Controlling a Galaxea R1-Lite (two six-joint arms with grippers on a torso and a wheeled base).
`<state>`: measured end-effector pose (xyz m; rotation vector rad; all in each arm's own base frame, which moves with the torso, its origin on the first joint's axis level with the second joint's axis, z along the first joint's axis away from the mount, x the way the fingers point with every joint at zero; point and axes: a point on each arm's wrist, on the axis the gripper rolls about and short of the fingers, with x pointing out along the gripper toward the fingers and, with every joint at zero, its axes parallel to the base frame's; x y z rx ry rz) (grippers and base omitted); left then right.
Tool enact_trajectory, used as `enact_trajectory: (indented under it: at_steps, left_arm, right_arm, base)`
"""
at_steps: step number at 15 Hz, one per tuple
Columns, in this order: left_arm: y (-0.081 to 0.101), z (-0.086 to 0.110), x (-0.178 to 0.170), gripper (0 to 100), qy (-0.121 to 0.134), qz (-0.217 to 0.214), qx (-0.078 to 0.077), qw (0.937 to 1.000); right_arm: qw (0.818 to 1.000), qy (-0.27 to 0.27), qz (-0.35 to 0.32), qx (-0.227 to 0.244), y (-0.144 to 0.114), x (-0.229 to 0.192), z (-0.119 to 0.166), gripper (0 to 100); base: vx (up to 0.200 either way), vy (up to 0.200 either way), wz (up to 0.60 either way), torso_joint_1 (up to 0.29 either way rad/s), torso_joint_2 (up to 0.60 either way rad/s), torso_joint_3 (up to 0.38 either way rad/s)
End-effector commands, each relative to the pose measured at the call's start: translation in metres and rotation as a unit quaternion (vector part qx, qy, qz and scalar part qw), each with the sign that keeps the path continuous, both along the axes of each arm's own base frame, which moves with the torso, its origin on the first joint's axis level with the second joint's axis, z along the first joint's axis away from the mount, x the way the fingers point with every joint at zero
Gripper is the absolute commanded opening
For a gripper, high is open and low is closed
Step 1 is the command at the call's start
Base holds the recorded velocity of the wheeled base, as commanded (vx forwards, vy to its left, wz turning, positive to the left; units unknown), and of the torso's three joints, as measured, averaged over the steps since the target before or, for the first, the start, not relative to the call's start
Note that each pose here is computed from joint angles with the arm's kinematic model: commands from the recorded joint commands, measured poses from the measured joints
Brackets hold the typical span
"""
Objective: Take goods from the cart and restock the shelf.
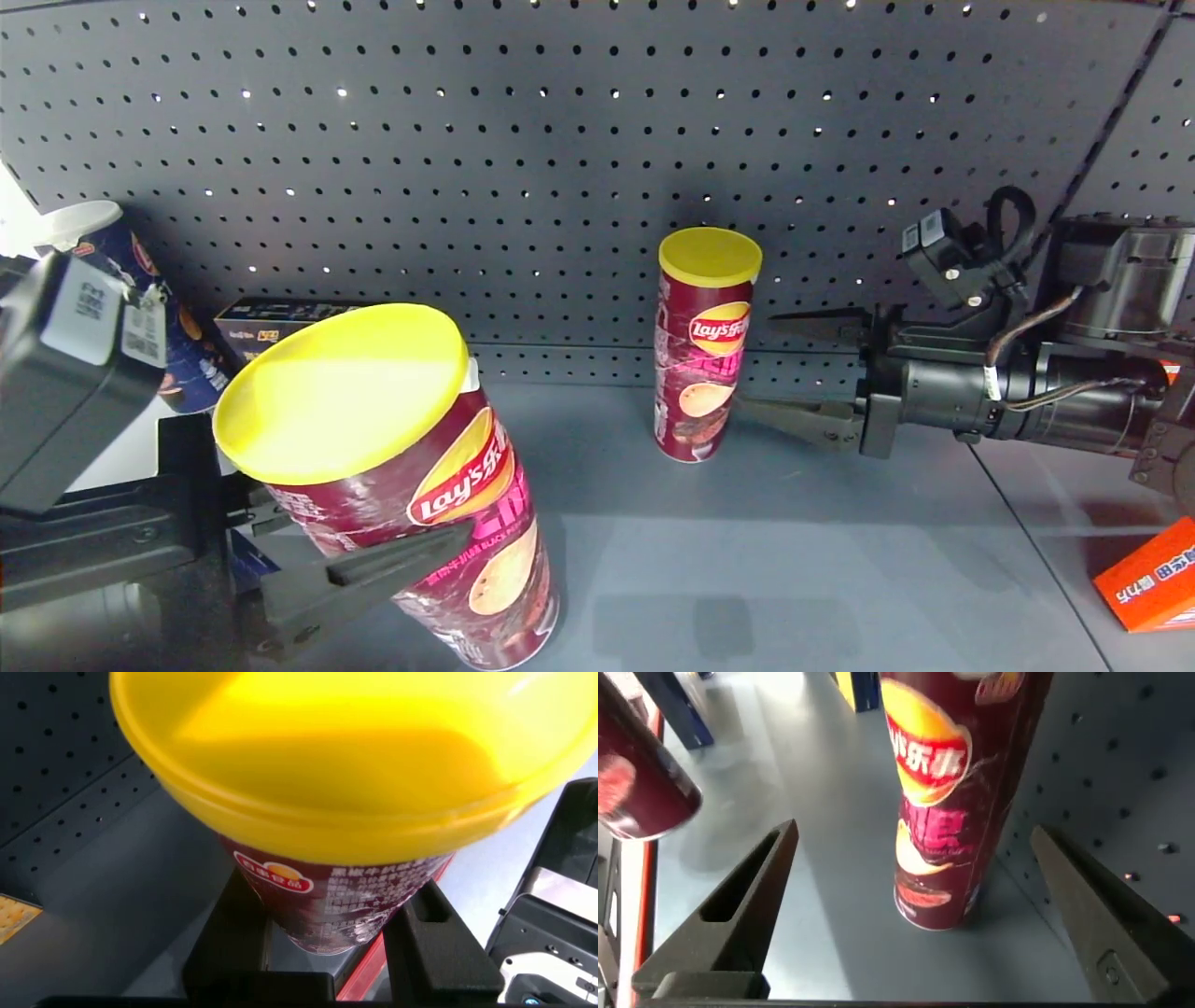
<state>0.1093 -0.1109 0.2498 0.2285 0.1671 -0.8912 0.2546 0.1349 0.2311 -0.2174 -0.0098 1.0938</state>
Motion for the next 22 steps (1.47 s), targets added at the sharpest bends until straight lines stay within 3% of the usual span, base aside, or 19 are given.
enact_trajectory:
  at_steps: [1, 15, 22]
  left_arm:
    - [0.0, 0.0, 0.0, 0, -0.001, 0.0, 0.0, 1.0]
    - [0.0, 0.0, 0.0, 0, 0.006, 0.003, -0.004, 1.0]
    - [0.0, -0.002, 0.0, 0, 0.008, 0.003, -0.003, 1.0]
  right_arm:
    - [1.0, 0.014, 0.002, -0.007, 0.004, 0.007, -0.01, 100]
    - [0.999, 0.046, -0.004, -0.023, 0.019, 0.042, -0.052, 100]
    - [0.999, 0.045, -0.004, -0.022, 0.031, 0.065, -0.059, 100]
  base:
    - [0.0, 0.0, 0.0, 0.0, 0.0, 0.0]
    - [0.0, 0.0, 0.0, 0.0, 0.0, 0.0]
    - [0.0, 0.0, 0.0, 0.0, 0.0, 0.0]
